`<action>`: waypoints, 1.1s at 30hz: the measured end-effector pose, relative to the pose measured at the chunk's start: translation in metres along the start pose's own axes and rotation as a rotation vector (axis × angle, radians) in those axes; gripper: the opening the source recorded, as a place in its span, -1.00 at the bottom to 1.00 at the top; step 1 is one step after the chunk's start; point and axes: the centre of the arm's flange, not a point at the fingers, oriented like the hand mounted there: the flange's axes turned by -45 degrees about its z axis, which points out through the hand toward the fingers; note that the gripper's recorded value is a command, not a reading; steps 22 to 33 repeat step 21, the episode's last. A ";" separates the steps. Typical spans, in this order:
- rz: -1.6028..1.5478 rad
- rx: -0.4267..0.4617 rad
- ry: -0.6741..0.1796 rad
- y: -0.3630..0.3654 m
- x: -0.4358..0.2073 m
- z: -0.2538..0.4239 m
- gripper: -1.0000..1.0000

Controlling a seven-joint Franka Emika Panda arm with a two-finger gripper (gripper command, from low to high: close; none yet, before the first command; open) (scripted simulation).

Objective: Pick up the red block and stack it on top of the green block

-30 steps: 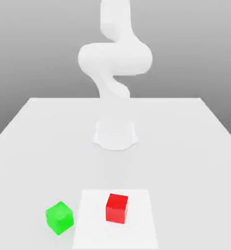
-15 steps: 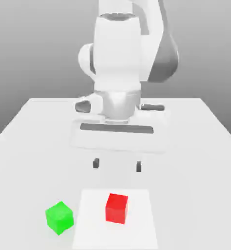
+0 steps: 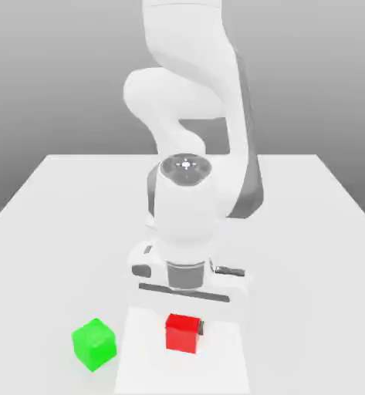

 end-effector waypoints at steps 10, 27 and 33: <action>0.123 -0.001 -0.001 0.082 0.031 -0.082 -1.00; 0.169 0.000 -0.001 0.142 0.050 -0.041 1.00; 0.169 0.000 -0.001 0.142 0.050 -0.041 1.00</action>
